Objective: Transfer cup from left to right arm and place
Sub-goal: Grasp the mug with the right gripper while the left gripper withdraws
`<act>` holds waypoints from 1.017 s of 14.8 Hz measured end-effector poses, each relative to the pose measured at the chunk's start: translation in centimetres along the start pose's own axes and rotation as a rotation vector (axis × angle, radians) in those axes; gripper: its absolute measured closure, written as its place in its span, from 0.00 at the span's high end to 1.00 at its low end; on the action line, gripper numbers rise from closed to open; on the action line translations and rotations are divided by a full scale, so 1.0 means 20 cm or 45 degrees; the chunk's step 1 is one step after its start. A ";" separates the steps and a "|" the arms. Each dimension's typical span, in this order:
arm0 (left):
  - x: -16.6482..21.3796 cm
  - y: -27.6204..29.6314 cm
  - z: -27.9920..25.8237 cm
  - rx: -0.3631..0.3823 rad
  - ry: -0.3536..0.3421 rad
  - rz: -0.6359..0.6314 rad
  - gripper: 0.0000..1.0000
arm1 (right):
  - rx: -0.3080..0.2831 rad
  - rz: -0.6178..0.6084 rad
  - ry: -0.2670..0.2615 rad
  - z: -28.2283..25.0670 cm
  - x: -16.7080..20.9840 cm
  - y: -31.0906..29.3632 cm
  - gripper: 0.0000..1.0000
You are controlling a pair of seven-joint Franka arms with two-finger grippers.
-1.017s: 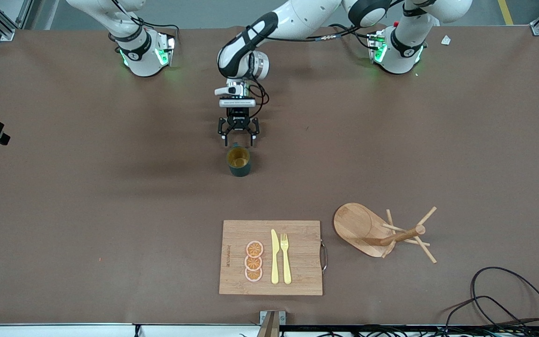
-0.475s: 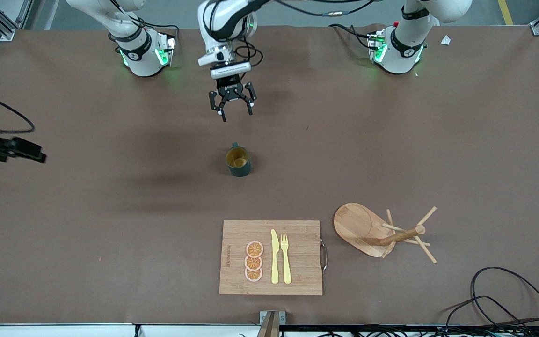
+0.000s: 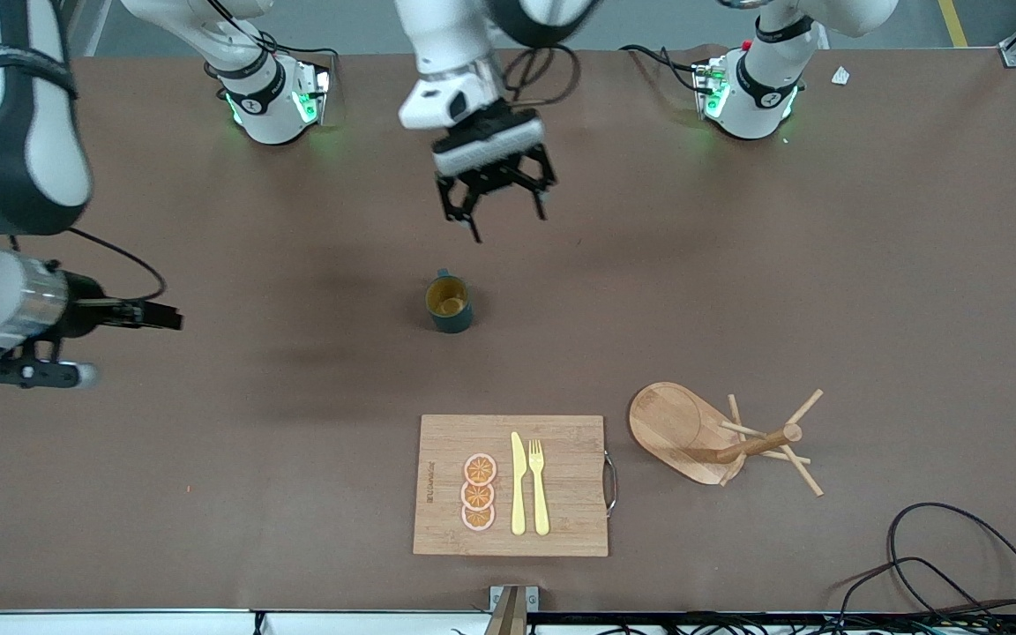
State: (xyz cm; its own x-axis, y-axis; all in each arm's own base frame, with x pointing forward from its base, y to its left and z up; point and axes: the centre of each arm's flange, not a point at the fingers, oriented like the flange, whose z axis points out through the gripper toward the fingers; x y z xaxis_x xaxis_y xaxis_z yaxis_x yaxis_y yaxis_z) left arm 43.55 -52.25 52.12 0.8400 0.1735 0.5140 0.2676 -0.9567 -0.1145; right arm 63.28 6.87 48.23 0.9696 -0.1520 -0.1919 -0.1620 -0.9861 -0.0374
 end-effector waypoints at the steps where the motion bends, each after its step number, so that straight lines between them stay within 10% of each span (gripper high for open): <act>1: 0.17 -0.11 0.04 -0.001 -0.056 0.048 0.99 | -0.012 0.062 0.000 0.05 -0.03 -0.16 1.00; 7: 0.92 -0.84 0.29 -0.075 -0.302 0.122 1.00 | -0.037 0.394 0.072 0.57 -0.20 -1.04 1.00; 15: 1.29 -1.48 0.38 -0.174 -0.399 0.120 1.00 | 0.099 0.584 0.102 1.07 -0.50 -1.54 1.00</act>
State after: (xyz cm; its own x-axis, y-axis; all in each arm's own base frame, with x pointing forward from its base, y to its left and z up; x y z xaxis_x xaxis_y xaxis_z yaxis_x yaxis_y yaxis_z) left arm 60.90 -17.72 62.21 0.9677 0.1262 0.2184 0.1345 -0.9906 -0.0235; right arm 54.58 40.19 30.40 0.8053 -0.5785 -0.1297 -0.5872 -0.8084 -0.0401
